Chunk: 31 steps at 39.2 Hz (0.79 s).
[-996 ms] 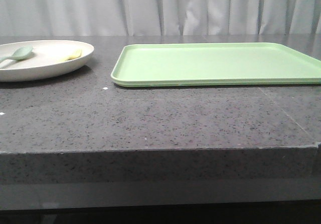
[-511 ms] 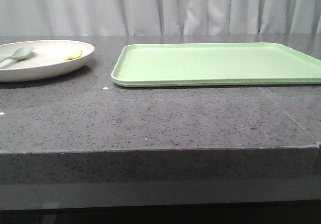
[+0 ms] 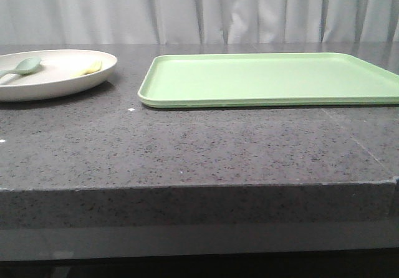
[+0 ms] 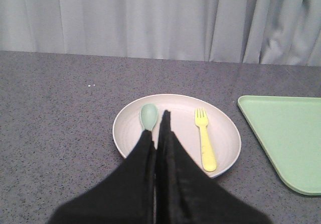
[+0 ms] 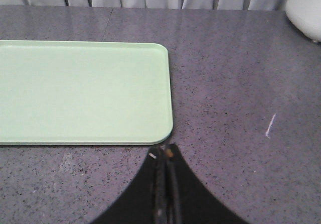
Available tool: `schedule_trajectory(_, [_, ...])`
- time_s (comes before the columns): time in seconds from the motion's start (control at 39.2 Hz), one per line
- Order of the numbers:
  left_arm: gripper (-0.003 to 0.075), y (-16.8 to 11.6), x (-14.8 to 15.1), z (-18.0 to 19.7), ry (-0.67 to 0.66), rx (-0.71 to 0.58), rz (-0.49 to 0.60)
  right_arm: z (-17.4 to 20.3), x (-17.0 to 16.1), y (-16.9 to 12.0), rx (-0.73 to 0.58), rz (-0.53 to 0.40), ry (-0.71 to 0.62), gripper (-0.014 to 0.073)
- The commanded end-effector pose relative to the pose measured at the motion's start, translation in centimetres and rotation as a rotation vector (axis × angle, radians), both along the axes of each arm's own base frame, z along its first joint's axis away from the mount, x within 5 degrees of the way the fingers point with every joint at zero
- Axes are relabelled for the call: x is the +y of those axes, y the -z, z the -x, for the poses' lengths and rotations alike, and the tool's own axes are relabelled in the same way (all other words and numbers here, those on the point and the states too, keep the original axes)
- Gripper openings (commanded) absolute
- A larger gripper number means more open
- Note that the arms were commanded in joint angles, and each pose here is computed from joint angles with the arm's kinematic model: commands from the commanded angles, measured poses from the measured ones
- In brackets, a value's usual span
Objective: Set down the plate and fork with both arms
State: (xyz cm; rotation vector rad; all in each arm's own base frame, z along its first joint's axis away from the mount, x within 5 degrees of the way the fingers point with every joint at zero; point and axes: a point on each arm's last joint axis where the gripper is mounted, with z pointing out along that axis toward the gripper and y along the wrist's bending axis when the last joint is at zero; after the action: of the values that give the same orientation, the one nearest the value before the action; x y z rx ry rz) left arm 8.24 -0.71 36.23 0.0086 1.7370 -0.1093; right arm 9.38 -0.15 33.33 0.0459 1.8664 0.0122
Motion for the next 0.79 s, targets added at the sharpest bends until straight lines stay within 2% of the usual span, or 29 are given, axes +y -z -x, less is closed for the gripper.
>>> schedule_trajectory(0.0, [-0.0016, -1.71, 0.09, -0.12, -0.012, -0.093, 0.019, -0.21, -0.01, -1.64, -0.091, 0.005, 0.0, -0.0062])
schedule_trajectory(0.05, [0.0003, -1.71, 0.09, -0.12, -0.012, -0.093, 0.019, -0.21, -0.01, -1.63, -0.09, 0.005, 0.0, -0.0031])
schedule_trajectory(0.1, [0.0059, -1.71, 0.09, -0.12, -0.012, -0.093, 0.019, -0.21, -0.02, -1.63, -0.09, 0.006, 0.001, 0.0036])
schedule_trajectory(0.18, [0.0246, -1.71, 0.1, -0.12, -0.013, -0.093, 0.015, -0.21, -0.07, -1.64, -0.09, 0.02, 0.003, 0.0265])
schedule_trajectory(0.26, [0.0475, -1.71, 0.17, -0.12, -0.019, -0.095, -0.002, -0.21, -0.15, -1.64, -0.09, 0.038, 0.007, 0.0462])
schedule_trajectory(0.28, [0.0547, -1.73, 0.18, -0.12, -0.019, -0.097, -0.002, -0.21, -0.15, -1.64, -0.09, 0.039, 0.007, 0.0522])
schedule_trajectory(0.33, [0.0623, -1.75, 0.18, -0.13, -0.02, -0.099, -0.002, -0.21, -0.15, -1.66, -0.092, 0.039, 0.007, 0.0583])
schedule_trajectory(0.38, [0.0637, -1.75, 0.18, -0.13, -0.02, -0.099, -0.002, -0.21, -0.15, -1.66, -0.092, 0.039, 0.007, 0.0594])
schedule_trajectory(0.49, [0.0617, -1.75, 0.18, -0.13, -0.02, -0.099, -0.002, -0.21, -0.15, -1.65, -0.091, 0.039, 0.007, 0.0592])
schedule_trajectory(0.77, [0.0518, -1.8, 0.14, -0.13, -0.016, -0.103, 0.011, -0.21, -0.15, -1.65, -0.091, 0.039, 0.007, 0.0592])
